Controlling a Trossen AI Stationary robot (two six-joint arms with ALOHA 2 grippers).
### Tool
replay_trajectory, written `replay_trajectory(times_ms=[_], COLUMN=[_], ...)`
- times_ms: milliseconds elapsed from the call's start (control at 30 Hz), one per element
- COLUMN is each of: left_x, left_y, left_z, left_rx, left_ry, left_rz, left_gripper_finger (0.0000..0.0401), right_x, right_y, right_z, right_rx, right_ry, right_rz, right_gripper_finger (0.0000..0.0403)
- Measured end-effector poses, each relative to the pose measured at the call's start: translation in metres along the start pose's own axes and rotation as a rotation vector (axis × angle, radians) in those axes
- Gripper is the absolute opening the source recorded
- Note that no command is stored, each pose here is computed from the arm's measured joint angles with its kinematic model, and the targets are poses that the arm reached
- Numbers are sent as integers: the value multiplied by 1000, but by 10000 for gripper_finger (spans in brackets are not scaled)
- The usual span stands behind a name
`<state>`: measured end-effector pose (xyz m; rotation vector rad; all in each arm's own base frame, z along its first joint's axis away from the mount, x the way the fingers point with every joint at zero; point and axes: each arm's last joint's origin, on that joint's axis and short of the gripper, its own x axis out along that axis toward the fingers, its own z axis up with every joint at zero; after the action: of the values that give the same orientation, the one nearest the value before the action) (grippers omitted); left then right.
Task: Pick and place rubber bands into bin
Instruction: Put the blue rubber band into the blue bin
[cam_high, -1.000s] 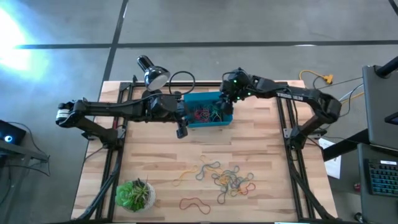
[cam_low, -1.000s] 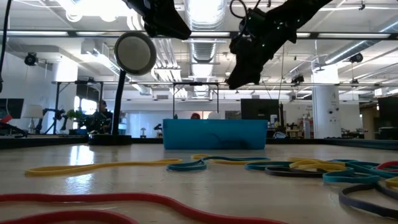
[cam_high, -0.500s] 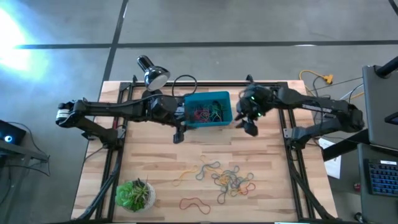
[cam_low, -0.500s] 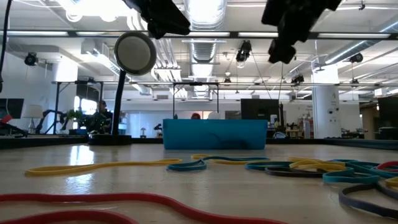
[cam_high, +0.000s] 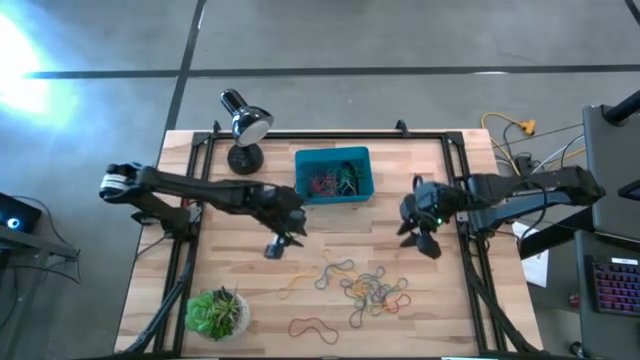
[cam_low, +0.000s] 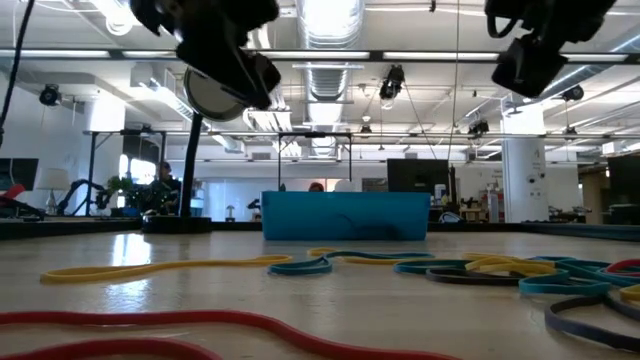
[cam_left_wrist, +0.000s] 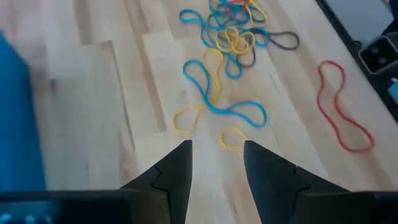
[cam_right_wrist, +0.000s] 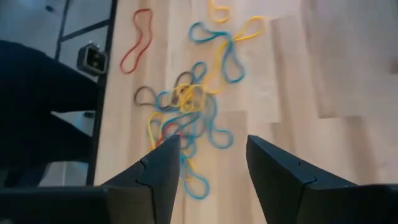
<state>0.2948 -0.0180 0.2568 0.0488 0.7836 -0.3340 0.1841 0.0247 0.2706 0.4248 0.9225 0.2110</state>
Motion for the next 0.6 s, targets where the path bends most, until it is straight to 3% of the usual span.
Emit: replay_trajectory(times_ms=[300, 600], left_x=[66, 109], left_y=[3, 4], left_z=[9, 18], left_rx=[97, 114], left_ry=[63, 105], left_rz=[-48, -93], left_gripper_finger=[129, 129], right_x=[27, 30], right_y=[7, 8], right_z=[-19, -21], right_rx=[18, 22], right_ry=[13, 9], right_rz=[-8, -24], right_gripper_finger=[157, 143])
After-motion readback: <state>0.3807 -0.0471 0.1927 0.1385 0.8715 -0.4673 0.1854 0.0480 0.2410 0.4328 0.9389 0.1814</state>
